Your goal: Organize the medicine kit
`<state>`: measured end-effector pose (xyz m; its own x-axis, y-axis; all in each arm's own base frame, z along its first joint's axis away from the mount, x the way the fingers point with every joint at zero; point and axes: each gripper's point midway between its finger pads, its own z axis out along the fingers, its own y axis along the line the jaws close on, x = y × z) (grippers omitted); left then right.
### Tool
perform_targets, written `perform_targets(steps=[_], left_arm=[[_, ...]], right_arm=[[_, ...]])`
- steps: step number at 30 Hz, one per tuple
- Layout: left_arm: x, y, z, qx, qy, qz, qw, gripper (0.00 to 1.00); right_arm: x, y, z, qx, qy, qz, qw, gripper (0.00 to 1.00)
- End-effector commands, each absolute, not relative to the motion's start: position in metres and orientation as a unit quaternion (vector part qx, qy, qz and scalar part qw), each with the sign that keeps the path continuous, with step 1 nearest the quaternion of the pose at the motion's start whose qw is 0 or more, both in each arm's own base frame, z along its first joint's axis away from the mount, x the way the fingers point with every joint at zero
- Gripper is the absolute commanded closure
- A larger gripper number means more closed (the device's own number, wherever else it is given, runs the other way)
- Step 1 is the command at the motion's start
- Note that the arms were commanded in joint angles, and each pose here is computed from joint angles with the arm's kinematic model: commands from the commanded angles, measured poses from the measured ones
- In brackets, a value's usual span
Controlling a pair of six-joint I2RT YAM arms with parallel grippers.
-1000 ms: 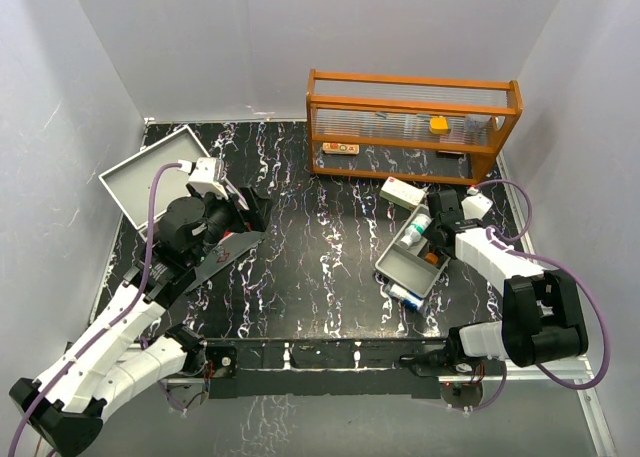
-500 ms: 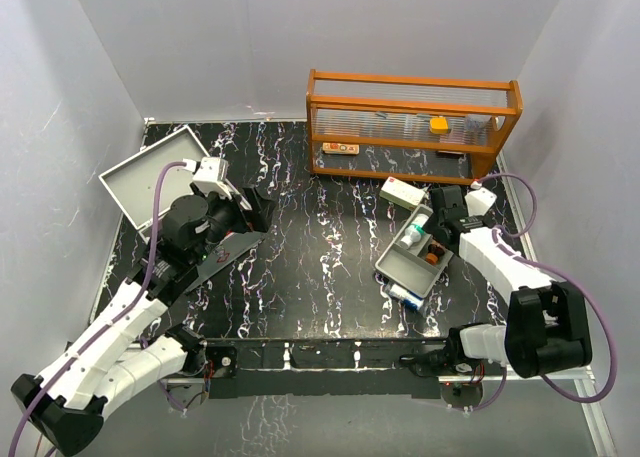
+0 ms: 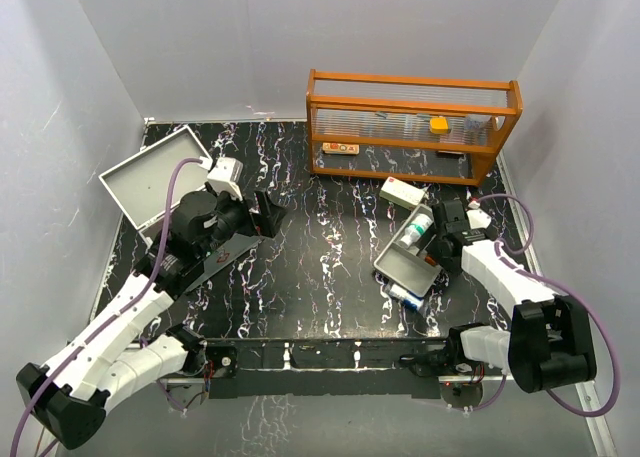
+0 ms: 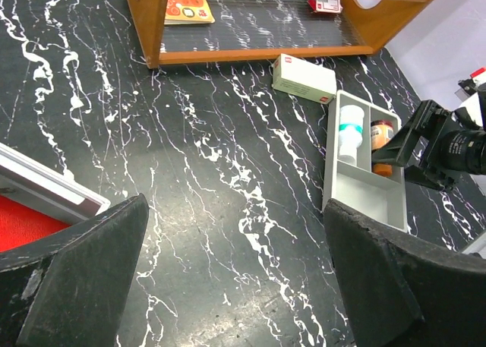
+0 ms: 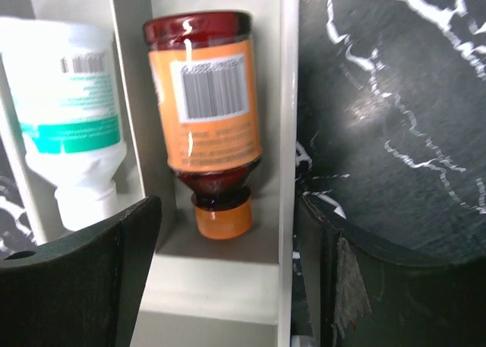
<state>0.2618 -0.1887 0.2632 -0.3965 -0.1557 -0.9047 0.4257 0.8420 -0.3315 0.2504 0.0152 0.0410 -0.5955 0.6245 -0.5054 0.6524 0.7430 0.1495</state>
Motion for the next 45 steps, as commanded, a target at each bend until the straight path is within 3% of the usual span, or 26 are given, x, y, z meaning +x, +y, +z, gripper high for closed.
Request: perform_targets(steps=[1,9,16,23,34,45], left_arm=[[0.26,-0.199,0.27,0.104,0.78,-0.288,0.546,0.01],[0.257,-0.213,0.263,0.124,0.782,-0.313,0.524,0.01],[0.259,-0.216,0.26,0.129,0.787,-0.313,0.516,0.01],[0.258,-0.22,0.254,0.135,0.79,-0.319,0.505,0.01],[0.257,-0.225,0.252,0.137,0.791,-0.329,0.498,0.01],[0.255,-0.226,0.253,0.128,0.788,-0.34,0.497,0.01]], right_arm=[[0.259,0.05,0.054,0.358,0.89,0.082,0.271,0.32],[0.267,0.1,0.07,0.29,0.9,0.175,0.274,0.37],[0.266,0.119,0.074,0.246,0.914,0.159,0.281,0.36],[0.23,0.118,0.07,0.227,0.929,0.111,0.27,0.28],[0.185,0.102,0.052,0.259,0.935,0.078,0.228,0.28],[0.155,0.119,0.046,0.25,0.939,0.144,0.185,0.3]])
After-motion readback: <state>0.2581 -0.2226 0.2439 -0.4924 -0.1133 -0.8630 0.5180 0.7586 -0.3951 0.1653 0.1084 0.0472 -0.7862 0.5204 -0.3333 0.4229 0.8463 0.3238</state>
